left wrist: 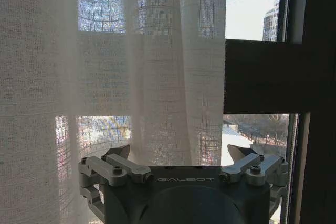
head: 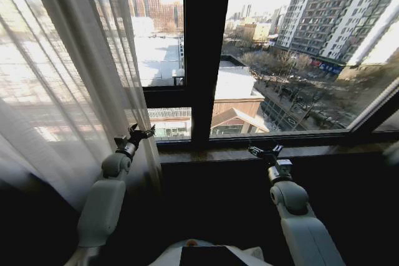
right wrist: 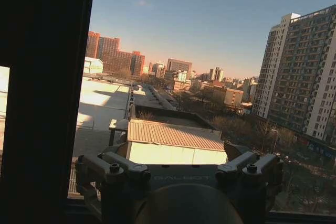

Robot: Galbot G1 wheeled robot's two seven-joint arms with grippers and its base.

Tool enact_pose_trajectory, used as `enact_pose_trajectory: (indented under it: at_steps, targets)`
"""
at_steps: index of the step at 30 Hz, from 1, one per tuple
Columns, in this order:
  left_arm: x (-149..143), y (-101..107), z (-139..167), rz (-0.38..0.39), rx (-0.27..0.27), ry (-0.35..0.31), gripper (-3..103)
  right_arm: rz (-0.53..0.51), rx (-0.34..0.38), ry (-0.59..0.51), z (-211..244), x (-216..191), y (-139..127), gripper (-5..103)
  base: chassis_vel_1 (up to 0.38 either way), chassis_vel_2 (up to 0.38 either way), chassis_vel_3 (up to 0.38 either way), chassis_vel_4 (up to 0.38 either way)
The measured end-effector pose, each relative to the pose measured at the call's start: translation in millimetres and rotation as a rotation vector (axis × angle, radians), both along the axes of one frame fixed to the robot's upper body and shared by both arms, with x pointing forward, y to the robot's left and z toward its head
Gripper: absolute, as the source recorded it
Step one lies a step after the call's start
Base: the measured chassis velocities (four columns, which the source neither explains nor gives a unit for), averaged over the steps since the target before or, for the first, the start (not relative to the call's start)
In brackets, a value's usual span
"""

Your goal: Open the curtains by pulling them apart, changing their state from closed to fully open.

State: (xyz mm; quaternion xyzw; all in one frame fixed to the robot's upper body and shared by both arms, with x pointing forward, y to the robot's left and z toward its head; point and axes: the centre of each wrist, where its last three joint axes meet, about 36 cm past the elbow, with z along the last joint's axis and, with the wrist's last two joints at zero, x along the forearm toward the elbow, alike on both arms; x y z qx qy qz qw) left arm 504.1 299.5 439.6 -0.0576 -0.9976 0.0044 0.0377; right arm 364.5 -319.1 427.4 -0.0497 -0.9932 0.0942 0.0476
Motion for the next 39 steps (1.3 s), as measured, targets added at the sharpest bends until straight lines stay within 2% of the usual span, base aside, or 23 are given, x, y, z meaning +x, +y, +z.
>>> enact_pose_trajectory:
  at_steps: [5, 8, 13, 18, 21, 22, 24, 25, 26, 27, 31, 32, 33, 34, 36, 37, 39]
  targets:
    - [4, -9, -1, 0.048, 0.013, -0.007, 100, 0.001, 0.002, 0.001, -1, 0, 1, 100, 0.0, 0.0, 0.0, 0.0]
    - [8, -16, -2, 0.116, 0.04, -0.013, 100, 0.003, 0.002, -0.001, -1, 1, 2, 100, 0.0, 0.0, 0.0, 0.0]
    - [17, -10, -2, 0.186, 0.064, -0.025, 100, 0.003, 0.002, 0.0, -1, 0, 2, 100, 0.0, 0.0, 0.0, 0.0]
    - [19, 1, 1, 0.205, 0.076, -0.032, 100, 0.003, 0.002, 0.001, -1, 0, 2, 100, 0.0, 0.0, 0.0, 0.0]
    - [14, 13, 3, 0.14, 0.077, -0.03, 101, 0.004, 0.002, -0.001, -1, 0, 3, 100, 0.0, 0.0, 0.0, 0.0]
    - [14, 13, 3, 0.14, 0.077, -0.03, 101, 0.004, 0.002, -0.001, -1, 0, 3, 100, 0.0, 0.0, 0.0, 0.0]
    - [5, 22, 4, 0.083, 0.074, -0.027, 91, 0.004, 0.004, -0.001, -1, 1, 3, 100, 0.0, 0.0, 0.0, 0.0]
    - [1, 26, 4, 0.063, 0.071, -0.024, 91, 0.003, 0.004, 0.002, -2, 2, 3, 100, 0.0, 0.0, 0.0, 0.0]
    - [-4, 31, 4, 0.042, 0.069, -0.02, 85, 0.001, 0.004, 0.005, -4, 2, 2, 100, 0.0, 0.0, 0.0, 0.0]
    - [-4, 31, 4, 0.042, 0.069, -0.02, 85, 0.001, 0.004, 0.005, -4, 2, 2, 100, 0.0, 0.0, 0.0, 0.0]
    - [-20, 55, 10, 0.0, 0.075, -0.017, 64, -0.01, -0.001, 0.011, -8, 3, -3, 100, 0.0, 0.0, 0.0, 0.0]
    - [-23, 60, 13, -0.006, 0.077, -0.019, 64, -0.011, -0.002, 0.012, -8, 3, -4, 100, 0.0, 0.0, 0.0, 0.0]
    - [-26, 64, 15, -0.009, 0.078, -0.023, 58, -0.012, -0.003, 0.012, -9, 3, -5, 100, 0.0, 0.0, 0.0, 0.0]
    - [-26, 64, 15, -0.009, 0.078, -0.023, 58, -0.012, -0.003, 0.012, -9, 3, -5, 100, 0.0, 0.0, 0.0, 0.0]
    - [-32, 70, 19, -0.014, 0.077, -0.025, 46, -0.012, -0.004, 0.012, -8, 3, -5, 100, 0.0, 0.0, 0.0, 0.0]
    - [-32, 70, 19, -0.014, 0.077, -0.025, 46, -0.012, -0.004, 0.012, -8, 3, -5, 100, 0.0, 0.0, 0.0, 0.0]
    - [-36, 72, 20, -0.027, 0.074, -0.027, 36, -0.01, -0.002, 0.009, -8, 4, -4, 100, 0.0, 0.0, 0.0, 0.0]
